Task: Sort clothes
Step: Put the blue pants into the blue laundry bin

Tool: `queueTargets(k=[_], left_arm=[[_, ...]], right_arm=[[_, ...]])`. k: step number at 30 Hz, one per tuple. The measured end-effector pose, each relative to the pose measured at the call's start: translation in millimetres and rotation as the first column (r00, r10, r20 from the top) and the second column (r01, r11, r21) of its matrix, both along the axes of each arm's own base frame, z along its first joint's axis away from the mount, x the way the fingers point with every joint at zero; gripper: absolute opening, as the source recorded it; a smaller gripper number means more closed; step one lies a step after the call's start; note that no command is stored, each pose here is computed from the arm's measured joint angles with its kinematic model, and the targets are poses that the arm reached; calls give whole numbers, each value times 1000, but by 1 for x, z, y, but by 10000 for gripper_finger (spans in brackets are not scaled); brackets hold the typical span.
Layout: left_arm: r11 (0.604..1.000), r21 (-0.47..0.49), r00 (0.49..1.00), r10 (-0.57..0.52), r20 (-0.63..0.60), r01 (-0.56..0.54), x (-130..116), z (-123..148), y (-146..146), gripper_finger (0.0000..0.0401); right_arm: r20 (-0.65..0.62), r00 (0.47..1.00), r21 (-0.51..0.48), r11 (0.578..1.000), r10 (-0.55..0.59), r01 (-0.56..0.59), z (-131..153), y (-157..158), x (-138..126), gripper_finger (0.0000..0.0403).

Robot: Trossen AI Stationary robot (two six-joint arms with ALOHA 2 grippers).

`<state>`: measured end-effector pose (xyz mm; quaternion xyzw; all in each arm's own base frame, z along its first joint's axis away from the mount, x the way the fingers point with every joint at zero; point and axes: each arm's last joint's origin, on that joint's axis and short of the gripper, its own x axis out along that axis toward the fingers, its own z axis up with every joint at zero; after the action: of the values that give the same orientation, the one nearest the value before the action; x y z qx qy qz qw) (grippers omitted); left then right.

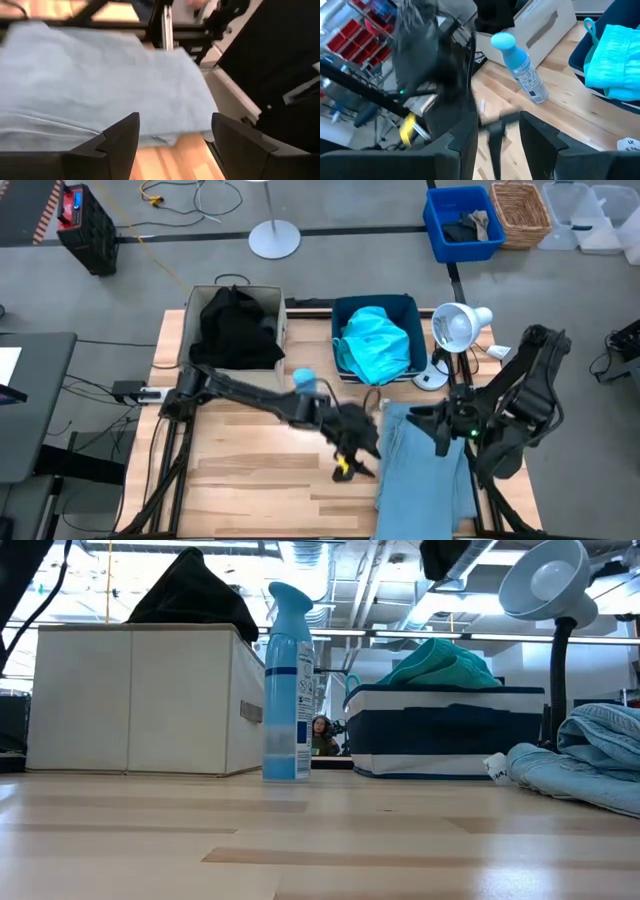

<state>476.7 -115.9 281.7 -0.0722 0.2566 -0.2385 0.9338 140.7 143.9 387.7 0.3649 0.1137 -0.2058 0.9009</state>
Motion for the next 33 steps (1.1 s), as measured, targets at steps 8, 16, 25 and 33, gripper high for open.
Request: queueTargets(k=[8,16,25,33], left_arm=[[974,-148,971,142,-190,-171,15,-50,-22,257],[794,-409,874,297,-384,-450,46,-95,-25,257],[700,-341,751,428,-503,-627,70,-105,-37,257],[621,-283,635,467,-615,-731,64,-103,-38,257]], right_arm=[[-34,999,-128,991,38,-42,6,-10,-1,159],[-80,990,-288,948,113,-131,13,-16,-6,159],[-108,971,-367,899,214,-239,15,-5,-14,159],[-101,957,-362,886,272,-290,14,4,-21,159]])
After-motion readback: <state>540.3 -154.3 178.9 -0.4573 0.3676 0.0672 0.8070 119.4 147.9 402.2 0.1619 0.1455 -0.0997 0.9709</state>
